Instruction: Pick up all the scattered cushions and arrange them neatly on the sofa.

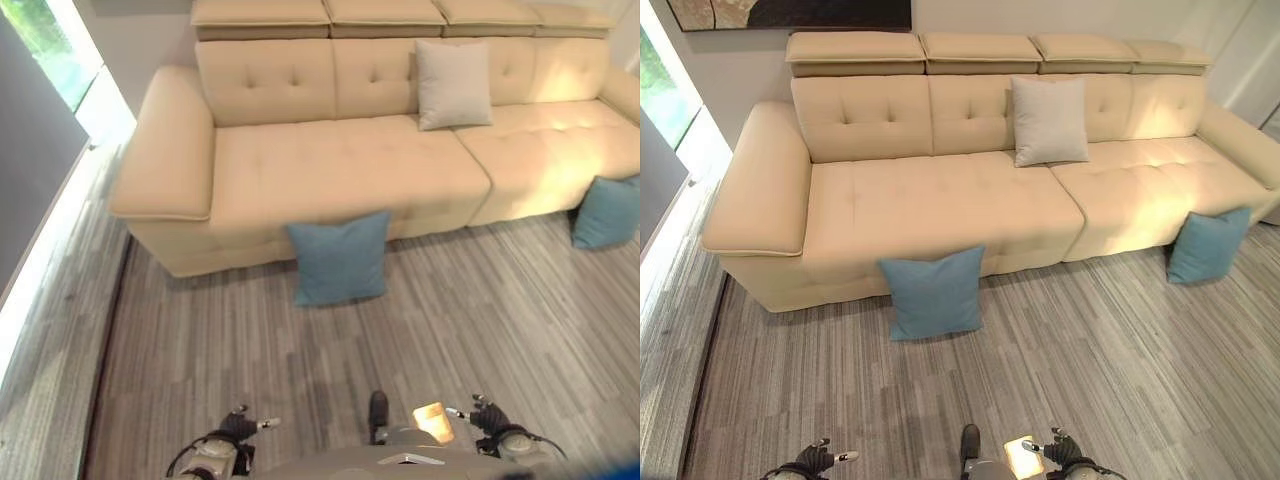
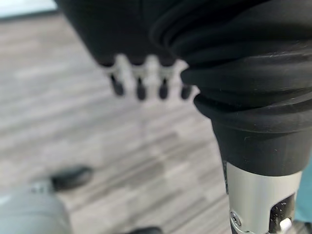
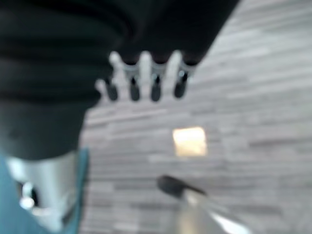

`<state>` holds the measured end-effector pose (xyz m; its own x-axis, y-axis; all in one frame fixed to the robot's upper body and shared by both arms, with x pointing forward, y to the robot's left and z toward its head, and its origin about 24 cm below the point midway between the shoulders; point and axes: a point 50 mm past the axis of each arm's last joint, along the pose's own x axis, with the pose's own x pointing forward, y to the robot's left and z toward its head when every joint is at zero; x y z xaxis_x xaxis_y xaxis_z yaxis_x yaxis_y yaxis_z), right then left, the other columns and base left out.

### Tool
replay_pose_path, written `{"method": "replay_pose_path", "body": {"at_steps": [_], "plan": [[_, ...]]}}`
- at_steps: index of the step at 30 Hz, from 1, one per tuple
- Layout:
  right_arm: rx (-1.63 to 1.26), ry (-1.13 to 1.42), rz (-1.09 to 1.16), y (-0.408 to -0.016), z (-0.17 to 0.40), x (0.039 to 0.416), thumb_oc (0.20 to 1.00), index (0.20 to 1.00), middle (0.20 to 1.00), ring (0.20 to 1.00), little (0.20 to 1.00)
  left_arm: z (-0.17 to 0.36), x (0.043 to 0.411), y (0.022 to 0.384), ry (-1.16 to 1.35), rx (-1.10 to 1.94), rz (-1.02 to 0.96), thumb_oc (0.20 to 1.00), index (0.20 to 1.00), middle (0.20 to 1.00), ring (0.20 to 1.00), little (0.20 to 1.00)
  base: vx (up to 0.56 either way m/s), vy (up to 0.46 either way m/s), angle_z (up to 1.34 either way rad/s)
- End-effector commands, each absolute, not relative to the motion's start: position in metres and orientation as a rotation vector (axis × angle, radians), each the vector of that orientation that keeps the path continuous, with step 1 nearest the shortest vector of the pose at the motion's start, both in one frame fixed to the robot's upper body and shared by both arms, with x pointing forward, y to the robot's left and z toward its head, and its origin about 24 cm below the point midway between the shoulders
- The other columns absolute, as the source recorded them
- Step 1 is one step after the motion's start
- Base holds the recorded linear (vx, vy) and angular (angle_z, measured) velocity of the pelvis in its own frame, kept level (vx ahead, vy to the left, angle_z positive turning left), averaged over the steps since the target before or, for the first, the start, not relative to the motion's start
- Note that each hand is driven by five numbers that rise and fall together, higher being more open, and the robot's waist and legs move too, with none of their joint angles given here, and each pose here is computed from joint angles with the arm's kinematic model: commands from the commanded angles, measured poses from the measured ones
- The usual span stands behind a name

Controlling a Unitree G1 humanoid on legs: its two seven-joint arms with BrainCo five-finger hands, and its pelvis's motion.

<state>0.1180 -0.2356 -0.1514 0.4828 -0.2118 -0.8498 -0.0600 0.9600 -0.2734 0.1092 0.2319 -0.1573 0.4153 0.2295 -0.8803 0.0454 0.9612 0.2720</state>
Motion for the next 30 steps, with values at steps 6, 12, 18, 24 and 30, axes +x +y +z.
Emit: {"method": "replay_pose_path", "body": {"at_steps": [6, 12, 18, 24, 30], "plan": [[-0.325, 1.059, -0.152, -0.261, -0.144, 0.12, 1.0, 1.0, 1.0, 1.0, 1.0, -0.148, 0.146, 0.221, 1.036, 0.309, 0.045, 1.0, 1.0, 1.0, 1.0, 1.0, 0.21, -0.103, 0.26], [-0.319, 1.07, -0.137, -0.255, -0.147, 0.117, 1.0, 1.0, 1.0, 1.0, 1.0, -0.151, 0.136, 0.223, 1.062, 0.299, 0.059, 1.0, 1.0, 1.0, 1.0, 1.0, 0.26, 0.073, 0.06], [-0.3, 1.013, -0.113, -0.246, -0.143, 0.135, 1.0, 1.0, 1.0, 1.0, 1.0, -0.151, 0.132, 0.228, 1.078, 0.303, 0.065, 1.0, 1.0, 1.0, 1.0, 1.0, 0.22, 0.176, -0.15], [-0.295, 0.974, -0.103, -0.244, -0.139, 0.147, 1.0, 1.0, 1.0, 1.0, 1.0, -0.145, 0.145, 0.235, 1.037, 0.347, 0.05, 1.0, 1.0, 1.0, 1.0, 1.0, 0.18, 0.049, 0.34], [-0.321, 0.983, -0.1, -0.246, -0.14, 0.144, 1.0, 1.0, 1.0, 1.0, 1.0, -0.146, 0.142, 0.233, 1.044, 0.335, 0.059, 1.0, 1.0, 1.0, 1.0, 1.0, 0.16, -0.1, 0.24]]}}
